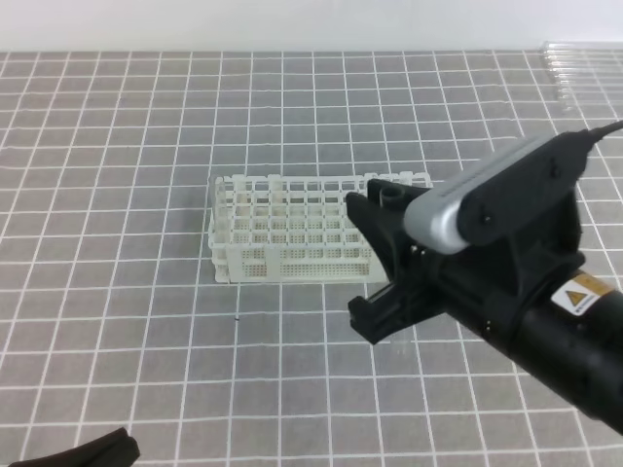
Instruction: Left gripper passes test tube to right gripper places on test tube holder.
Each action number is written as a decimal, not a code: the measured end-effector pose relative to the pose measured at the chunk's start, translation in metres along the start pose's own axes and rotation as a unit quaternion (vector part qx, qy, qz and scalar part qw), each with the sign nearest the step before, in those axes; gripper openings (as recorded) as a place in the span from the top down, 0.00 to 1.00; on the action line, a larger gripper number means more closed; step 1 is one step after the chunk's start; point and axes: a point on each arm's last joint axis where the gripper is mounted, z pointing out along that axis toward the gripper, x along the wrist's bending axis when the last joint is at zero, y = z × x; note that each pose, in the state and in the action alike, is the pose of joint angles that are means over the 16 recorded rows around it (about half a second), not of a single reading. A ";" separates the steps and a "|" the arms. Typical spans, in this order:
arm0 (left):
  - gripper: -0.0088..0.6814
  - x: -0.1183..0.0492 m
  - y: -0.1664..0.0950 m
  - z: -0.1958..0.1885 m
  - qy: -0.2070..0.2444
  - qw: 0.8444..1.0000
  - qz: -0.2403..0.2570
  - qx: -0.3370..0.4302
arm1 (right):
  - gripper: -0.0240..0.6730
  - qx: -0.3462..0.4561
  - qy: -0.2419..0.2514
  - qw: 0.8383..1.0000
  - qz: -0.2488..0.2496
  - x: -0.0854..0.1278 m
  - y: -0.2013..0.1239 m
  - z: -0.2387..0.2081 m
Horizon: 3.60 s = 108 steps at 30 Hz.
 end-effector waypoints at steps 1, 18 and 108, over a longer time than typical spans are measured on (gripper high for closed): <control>0.99 0.000 0.000 0.000 0.000 1.000 0.000 0.000 | 0.84 0.002 0.000 1.000 -0.001 0.000 -0.001 0.001; 0.99 -0.001 0.002 0.000 -0.003 1.000 0.001 -0.004 | 0.84 -0.028 -0.017 0.999 -0.027 -0.006 -0.003 0.014; 0.99 0.005 0.000 0.000 0.028 1.000 0.000 -0.002 | 0.84 -0.096 0.074 0.992 0.027 -0.022 -0.058 0.212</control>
